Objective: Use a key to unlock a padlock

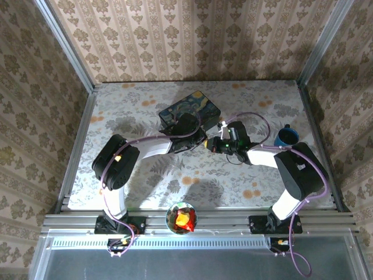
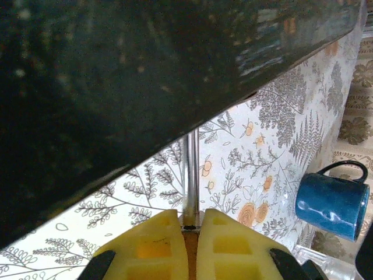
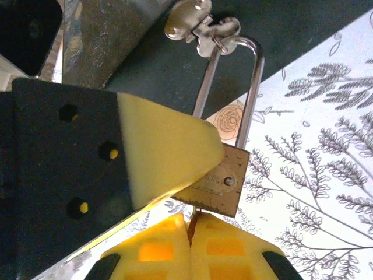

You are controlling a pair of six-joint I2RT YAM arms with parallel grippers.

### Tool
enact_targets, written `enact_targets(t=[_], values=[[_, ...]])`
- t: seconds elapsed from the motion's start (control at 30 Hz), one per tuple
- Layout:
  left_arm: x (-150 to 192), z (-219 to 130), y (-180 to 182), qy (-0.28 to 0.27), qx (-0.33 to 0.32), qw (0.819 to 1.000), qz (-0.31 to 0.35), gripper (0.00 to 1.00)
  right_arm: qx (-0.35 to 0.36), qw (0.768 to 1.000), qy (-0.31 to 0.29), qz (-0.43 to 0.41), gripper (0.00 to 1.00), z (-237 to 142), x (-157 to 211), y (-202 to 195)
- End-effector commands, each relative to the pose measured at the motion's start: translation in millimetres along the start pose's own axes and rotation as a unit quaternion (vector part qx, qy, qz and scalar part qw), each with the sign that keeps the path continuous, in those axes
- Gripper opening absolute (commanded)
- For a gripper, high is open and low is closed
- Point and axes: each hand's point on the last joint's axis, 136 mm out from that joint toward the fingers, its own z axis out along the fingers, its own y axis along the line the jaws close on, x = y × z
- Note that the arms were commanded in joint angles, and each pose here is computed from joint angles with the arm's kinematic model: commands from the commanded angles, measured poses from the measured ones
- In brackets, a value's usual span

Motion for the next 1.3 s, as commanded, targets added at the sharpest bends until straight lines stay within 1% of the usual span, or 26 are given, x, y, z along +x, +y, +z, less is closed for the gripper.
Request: enact_targets(t=[0.0,0.07,0.2,0.23,0.27,0.33,0.37,0.4,0.57,0.67,0.77,0.83,0.87,0.9,0.93,1.0,1.07,1.1,1.2,1.23,1.27], values=[[49,-6,0,0.090,0.006,0.996,-0.001,0.08,-0.026,0.996,-0.068,0.056,0.00,-4,-37,-8],[49,-7,1,0.089,0.007,0.996,-0.003,0.18,-0.038,0.993,-0.075,0.079,0.00,-5,-38,-13],[48,-10,-4,0.083,0.020,0.996,-0.004,0.53,-0.061,0.987,-0.086,0.118,0.00,-4,-38,-20],[48,-10,-5,0.082,0.022,0.996,-0.003,0.64,-0.060,0.987,-0.087,0.121,0.00,-4,-37,-22],[47,-11,-5,0.081,0.024,0.996,-0.002,0.72,-0.058,0.987,-0.086,0.121,0.00,-3,-37,-24],[46,-14,-8,0.077,0.028,0.997,0.005,0.92,-0.051,0.987,-0.088,0.123,0.00,-1,-36,-28],[45,-16,-9,0.075,0.028,0.997,0.008,0.98,-0.050,0.987,-0.090,0.123,0.00,0,-37,-29],[44,-19,-10,0.072,0.028,0.997,0.013,1.00,-0.048,0.987,-0.094,0.125,0.00,0,-38,-31],[42,-36,-18,0.063,0.042,0.997,0.026,1.00,-0.042,0.984,-0.108,0.133,0.00,6,-46,-36],[36,-54,-28,0.045,0.056,0.996,0.050,1.00,-0.036,0.983,-0.113,0.139,0.00,10,-49,-41],[23,-79,-37,0.007,0.054,0.995,0.090,1.00,-0.038,0.980,-0.130,0.148,0.00,12,-53,-45],[12,-96,-44,-0.031,0.039,0.988,0.143,1.00,-0.044,0.976,-0.142,0.156,0.00,13,-57,-45],[5,-103,-46,-0.052,0.020,0.984,0.170,1.00,-0.047,0.975,-0.148,0.159,0.00,13,-58,-45],[-5,-110,-42,-0.076,-0.011,0.977,0.200,1.00,-0.049,0.973,-0.154,0.163,0.00,14,-60,-44],[-18,-115,-37,-0.106,-0.046,0.965,0.235,1.00,-0.050,0.972,-0.161,0.166,0.00,14,-61,-43],[-43,-121,-21,-0.152,-0.124,0.940,0.279,1.00,-0.049,0.969,-0.171,0.171,0.00,16,-63,-43],[-70,-122,-8,-0.195,-0.195,0.905,0.325,1.00,-0.047,0.967,-0.181,0.175,0.00,18,-65,-42],[-83,-123,-1,-0.210,-0.233,0.888,0.335,1.00,-0.048,0.966,-0.185,0.177,0.00,19,-66,-41],[-109,-104,9,-0.220,-0.297,0.848,0.379,1.00,-0.048,0.962,-0.197,0.185,0.00,21,-69,-42],[-114,-95,17,-0.212,-0.317,0.841,0.385,1.00,-0.047,0.961,-0.200,0.187,0.00,21,-69,-42],[-118,-87,24,-0.202,-0.330,0.837,0.386,1.00,-0.046,0.960,-0.202,0.188,0.00,21,-69,-43]])
